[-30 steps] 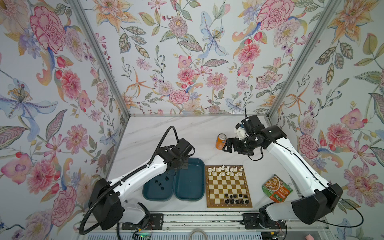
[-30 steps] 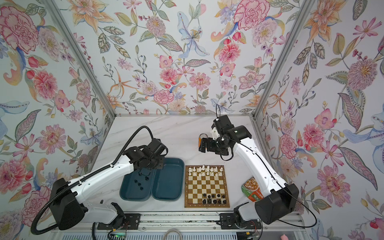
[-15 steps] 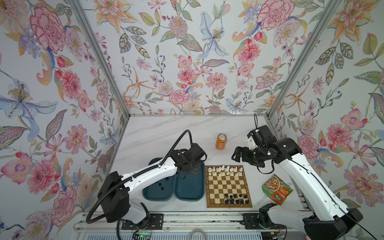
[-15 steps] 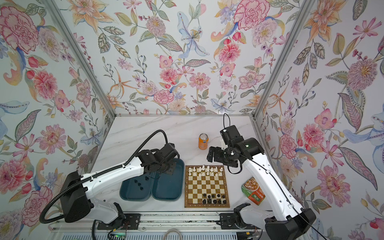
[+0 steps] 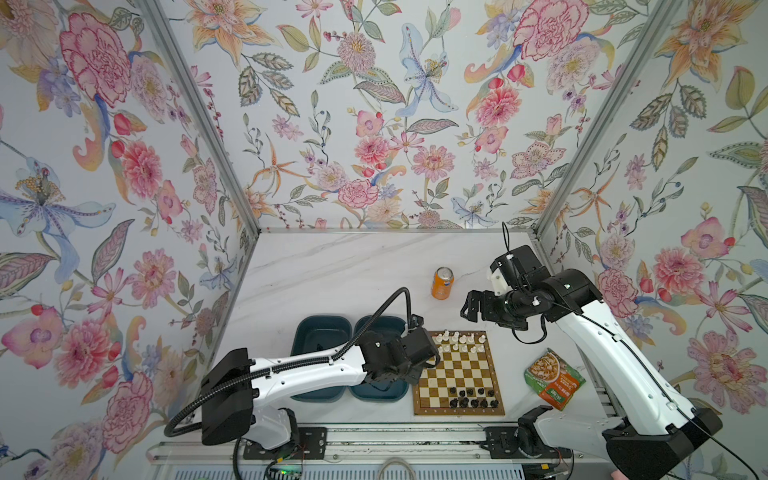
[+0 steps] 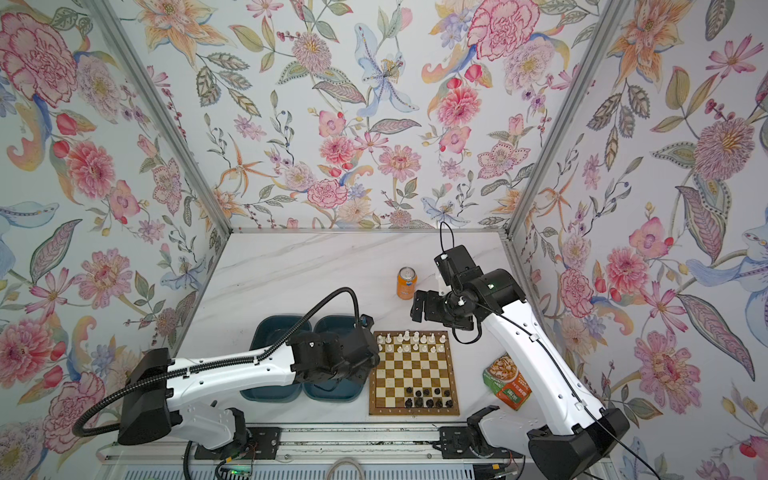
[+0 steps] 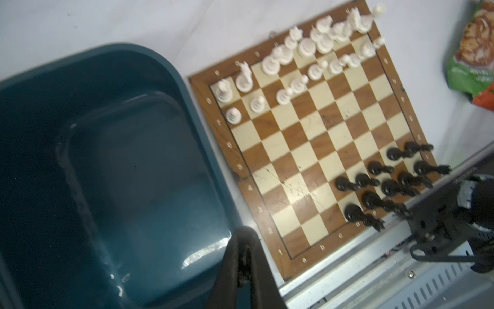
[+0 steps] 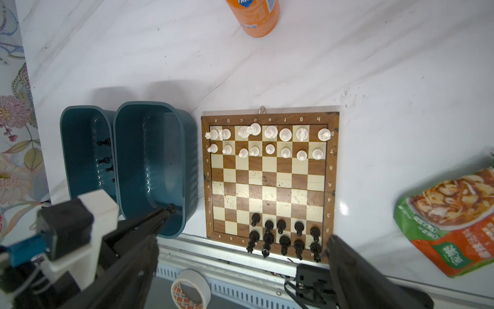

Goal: Set up the chess pieces on the board
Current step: 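Lift the black piece toward the board while the right gripper withdraws, then lower the black piece with the left gripper onto the empty near-row corner square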

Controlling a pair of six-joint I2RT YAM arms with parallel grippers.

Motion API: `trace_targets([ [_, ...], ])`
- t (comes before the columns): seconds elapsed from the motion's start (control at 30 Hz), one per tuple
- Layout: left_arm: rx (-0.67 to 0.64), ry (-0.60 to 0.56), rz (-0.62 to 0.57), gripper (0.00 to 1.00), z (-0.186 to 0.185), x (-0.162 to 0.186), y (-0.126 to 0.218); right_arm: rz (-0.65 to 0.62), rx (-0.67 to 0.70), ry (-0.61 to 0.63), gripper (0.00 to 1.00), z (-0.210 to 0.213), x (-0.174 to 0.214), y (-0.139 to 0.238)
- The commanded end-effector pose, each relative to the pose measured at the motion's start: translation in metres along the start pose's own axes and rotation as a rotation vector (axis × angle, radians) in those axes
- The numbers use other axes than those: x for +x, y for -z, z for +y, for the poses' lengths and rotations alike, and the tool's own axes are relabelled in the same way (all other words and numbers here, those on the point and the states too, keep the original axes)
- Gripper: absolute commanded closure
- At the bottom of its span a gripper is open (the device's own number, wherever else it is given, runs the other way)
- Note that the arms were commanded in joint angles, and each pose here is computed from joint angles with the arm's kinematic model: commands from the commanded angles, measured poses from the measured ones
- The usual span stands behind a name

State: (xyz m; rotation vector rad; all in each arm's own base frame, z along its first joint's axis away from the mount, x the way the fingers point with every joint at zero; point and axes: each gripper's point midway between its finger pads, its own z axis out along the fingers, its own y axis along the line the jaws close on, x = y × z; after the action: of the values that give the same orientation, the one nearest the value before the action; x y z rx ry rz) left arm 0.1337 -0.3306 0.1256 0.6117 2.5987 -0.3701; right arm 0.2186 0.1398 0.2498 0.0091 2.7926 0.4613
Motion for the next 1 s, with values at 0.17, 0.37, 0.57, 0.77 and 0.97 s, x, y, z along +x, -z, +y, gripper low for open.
trace_targets([
  [0.17,-0.063,0.02,0.026,1.0,-0.049,0.049,-0.029,-0.003,-0.033,0.023,0.01,-0.02,0.044,0.024],
  [0.37,-0.039,-0.021,0.026,1.0,-0.064,0.042,-0.028,-0.04,-0.057,-0.006,0.01,-0.023,0.052,0.036],
  [0.57,-0.029,-0.01,0.028,1.0,-0.064,0.044,-0.031,-0.023,-0.066,0.004,0.01,-0.024,0.058,0.033],
  [0.77,-0.021,-0.004,0.03,1.0,-0.065,0.045,-0.035,-0.02,-0.071,0.01,0.01,-0.025,0.062,0.035],
  [0.97,-0.014,-0.009,0.046,1.0,-0.068,0.047,-0.043,-0.005,-0.081,0.004,0.01,-0.025,0.068,0.033],
])
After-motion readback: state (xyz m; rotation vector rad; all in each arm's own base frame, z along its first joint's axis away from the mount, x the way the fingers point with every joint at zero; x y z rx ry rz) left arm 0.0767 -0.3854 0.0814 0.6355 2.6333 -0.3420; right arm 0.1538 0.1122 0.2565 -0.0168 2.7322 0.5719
